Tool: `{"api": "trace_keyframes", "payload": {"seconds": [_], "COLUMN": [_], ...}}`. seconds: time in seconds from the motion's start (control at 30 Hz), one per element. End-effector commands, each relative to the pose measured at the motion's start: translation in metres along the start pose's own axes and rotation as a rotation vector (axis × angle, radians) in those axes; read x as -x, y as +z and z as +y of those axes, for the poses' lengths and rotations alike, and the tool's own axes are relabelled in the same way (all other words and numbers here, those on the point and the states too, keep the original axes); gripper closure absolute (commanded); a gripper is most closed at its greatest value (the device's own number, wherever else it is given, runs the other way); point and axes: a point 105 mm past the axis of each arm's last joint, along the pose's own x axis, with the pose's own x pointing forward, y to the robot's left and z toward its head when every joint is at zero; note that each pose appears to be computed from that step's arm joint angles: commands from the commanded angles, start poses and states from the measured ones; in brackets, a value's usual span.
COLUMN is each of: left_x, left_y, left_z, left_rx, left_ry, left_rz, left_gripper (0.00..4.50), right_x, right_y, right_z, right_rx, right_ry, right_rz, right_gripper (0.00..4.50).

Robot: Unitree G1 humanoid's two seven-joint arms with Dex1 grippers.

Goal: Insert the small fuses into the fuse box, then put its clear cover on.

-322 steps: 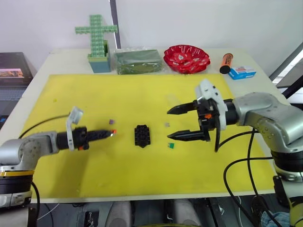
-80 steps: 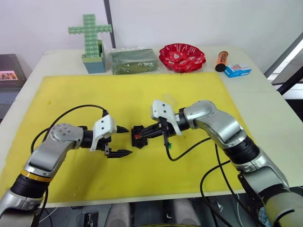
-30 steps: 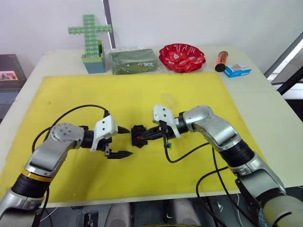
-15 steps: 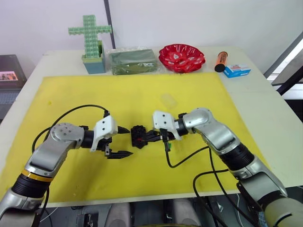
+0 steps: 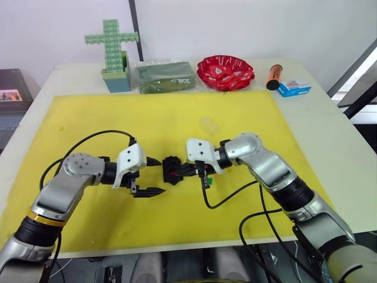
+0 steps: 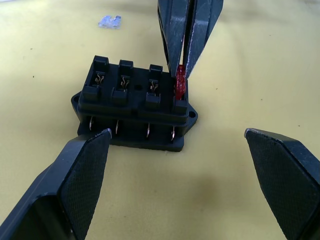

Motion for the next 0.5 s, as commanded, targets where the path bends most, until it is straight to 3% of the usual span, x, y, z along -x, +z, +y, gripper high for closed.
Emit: {"api": "trace_keyframes", "payload": {"seconds": [0.03, 0.5], "left_x": [0.001, 0.001], "left_y": [0.009, 0.009], "left_z": [0.002, 0.002], "left_rx": [-0.036, -0.037], "left_ry": [0.007, 0.01], "left_rz": [-0.009, -0.008], "left_gripper": [0.02, 0.02], "right_x": [-0.002, 0.003], "right_y": [-0.013, -0.001], "right_z": [-0.004, -0.003], "right_rx": [0.013, -0.058], "right_ry": [-0.045, -0.024], "right_rz": [0.082, 0.028], "right_gripper": [4.5, 4.5]}}
